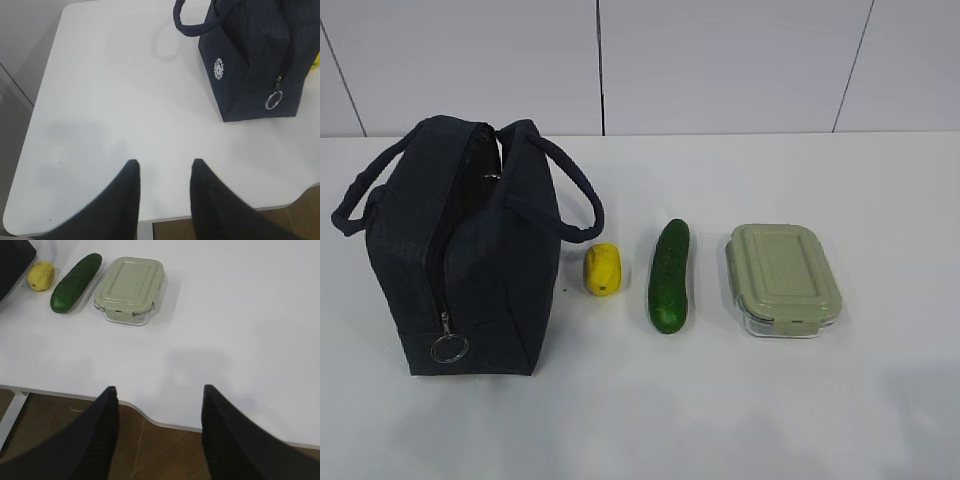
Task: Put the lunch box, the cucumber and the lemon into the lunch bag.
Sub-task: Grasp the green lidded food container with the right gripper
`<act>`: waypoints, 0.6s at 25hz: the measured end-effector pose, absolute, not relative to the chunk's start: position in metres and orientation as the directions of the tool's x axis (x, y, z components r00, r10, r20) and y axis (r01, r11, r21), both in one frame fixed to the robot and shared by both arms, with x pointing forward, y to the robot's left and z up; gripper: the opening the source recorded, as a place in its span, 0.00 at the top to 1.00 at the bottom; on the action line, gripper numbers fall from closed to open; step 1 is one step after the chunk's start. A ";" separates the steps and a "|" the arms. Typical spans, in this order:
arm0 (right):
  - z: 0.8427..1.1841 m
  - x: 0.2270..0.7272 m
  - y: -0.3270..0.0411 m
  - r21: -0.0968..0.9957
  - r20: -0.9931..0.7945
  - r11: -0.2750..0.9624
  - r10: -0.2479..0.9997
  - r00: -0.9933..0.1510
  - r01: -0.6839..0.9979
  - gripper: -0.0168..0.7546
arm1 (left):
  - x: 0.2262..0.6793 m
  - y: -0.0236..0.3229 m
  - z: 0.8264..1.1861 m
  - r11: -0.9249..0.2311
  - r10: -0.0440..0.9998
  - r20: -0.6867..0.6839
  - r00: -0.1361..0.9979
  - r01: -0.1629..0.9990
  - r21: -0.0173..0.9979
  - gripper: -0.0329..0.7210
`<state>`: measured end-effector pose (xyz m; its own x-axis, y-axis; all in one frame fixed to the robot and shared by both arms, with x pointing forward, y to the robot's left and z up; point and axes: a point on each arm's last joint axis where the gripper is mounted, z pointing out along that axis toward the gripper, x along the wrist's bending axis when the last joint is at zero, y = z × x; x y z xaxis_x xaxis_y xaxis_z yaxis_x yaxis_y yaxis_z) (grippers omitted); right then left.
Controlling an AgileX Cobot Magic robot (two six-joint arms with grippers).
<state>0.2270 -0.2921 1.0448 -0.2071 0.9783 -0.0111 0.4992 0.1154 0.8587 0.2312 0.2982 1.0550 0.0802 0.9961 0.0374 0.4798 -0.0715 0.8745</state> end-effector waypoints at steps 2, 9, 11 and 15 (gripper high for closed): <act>1.045 0.227 -0.292 0.858 -0.011 0.116 0.978 -0.207 0.501 0.45 | 0.231 0.298 1.055 -0.071 0.996 0.037 0.080 0.480 0.874 0.63; 1.045 0.227 -0.292 0.858 -0.011 0.116 0.978 -0.207 0.501 0.45 | 0.231 0.298 1.055 -0.071 0.996 0.037 0.080 0.480 0.874 0.63; 1.045 0.227 -0.292 0.858 -0.011 0.116 0.978 -0.207 0.501 0.45 | 0.231 0.298 1.055 -0.071 0.996 0.037 0.080 0.480 0.874 0.63; 1.045 0.227 -0.292 0.857 -0.011 0.116 0.978 -0.207 0.502 0.45 | 0.231 0.298 1.055 -0.071 0.996 0.037 0.080 0.480 0.874 0.63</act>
<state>0.2268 -0.2921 1.0445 -0.2074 0.9782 -0.0109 0.5023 0.1160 0.8569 0.2312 0.2982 1.0550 0.0802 0.9961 0.0374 0.4798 -0.0715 0.8745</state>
